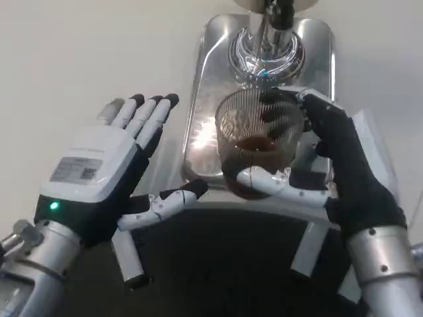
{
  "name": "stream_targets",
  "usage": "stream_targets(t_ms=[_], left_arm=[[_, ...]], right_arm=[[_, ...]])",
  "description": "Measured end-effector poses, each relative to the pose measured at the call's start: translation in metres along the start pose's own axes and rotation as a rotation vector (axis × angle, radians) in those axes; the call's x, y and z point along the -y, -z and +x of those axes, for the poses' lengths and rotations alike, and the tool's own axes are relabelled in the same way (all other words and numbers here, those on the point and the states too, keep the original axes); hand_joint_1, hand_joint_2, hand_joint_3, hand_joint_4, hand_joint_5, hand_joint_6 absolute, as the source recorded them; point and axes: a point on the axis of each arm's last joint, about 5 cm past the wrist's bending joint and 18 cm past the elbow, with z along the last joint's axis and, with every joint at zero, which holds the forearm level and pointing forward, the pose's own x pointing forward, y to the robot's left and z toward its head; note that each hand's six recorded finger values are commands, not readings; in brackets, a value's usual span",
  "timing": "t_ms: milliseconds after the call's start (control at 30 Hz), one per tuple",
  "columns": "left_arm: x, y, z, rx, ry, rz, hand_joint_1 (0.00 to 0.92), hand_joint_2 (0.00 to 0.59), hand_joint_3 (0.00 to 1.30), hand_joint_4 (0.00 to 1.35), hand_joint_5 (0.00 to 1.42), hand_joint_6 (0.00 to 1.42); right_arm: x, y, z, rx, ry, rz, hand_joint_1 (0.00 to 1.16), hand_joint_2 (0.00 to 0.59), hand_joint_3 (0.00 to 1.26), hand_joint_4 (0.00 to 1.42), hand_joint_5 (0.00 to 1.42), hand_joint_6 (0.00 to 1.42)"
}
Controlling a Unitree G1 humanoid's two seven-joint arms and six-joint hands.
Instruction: Grasp the cup under the faucet to collect the drink, then remove the cup.
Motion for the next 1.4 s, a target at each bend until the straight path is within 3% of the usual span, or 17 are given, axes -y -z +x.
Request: stream_targets(t_ms=[167, 367, 767, 1100, 1400], left_arm=[[-0.004, 0.0045, -0.008, 0.008, 0.018, 0.038, 0.0, 0.177, 0.0, 0.0, 0.0, 0.0], [-0.007, 0.0066, -0.016, 0.032, 0.052, 0.063, 0.0, 0.179, 0.0, 0.0, 0.0, 0.0], [-0.018, 0.0065, -0.031, 0.087, 0.046, 0.055, 0.0, 0.183, 0.0, 0.0, 0.0, 0.0], [-0.024, -0.0007, -0.041, 0.134, 0.061, 0.033, 0.0, 0.184, 0.0, 0.0, 0.0, 0.0], [-0.023, -0.0049, -0.047, 0.142, 0.057, -0.005, 0.0, 0.184, 0.0, 0.0, 0.0, 0.0]], right_arm=[[0.0104, -0.0109, -0.011, 0.047, -0.021, 0.011, 1.16, 0.284, 0.71, 0.74, 0.82, 1.11], [0.0202, -0.0144, -0.023, 0.042, -0.066, 0.001, 1.16, 0.284, 0.7, 0.73, 0.81, 1.1], [0.0449, -0.026, -0.042, 0.058, -0.128, -0.038, 1.16, 0.297, 0.69, 0.7, 0.8, 1.08], [0.0484, -0.0334, -0.049, 0.069, -0.179, -0.031, 1.16, 0.315, 0.67, 0.69, 0.79, 1.06], [0.0448, -0.0348, -0.053, 0.066, -0.218, -0.015, 1.16, 0.341, 0.65, 0.66, 0.78, 1.02]])
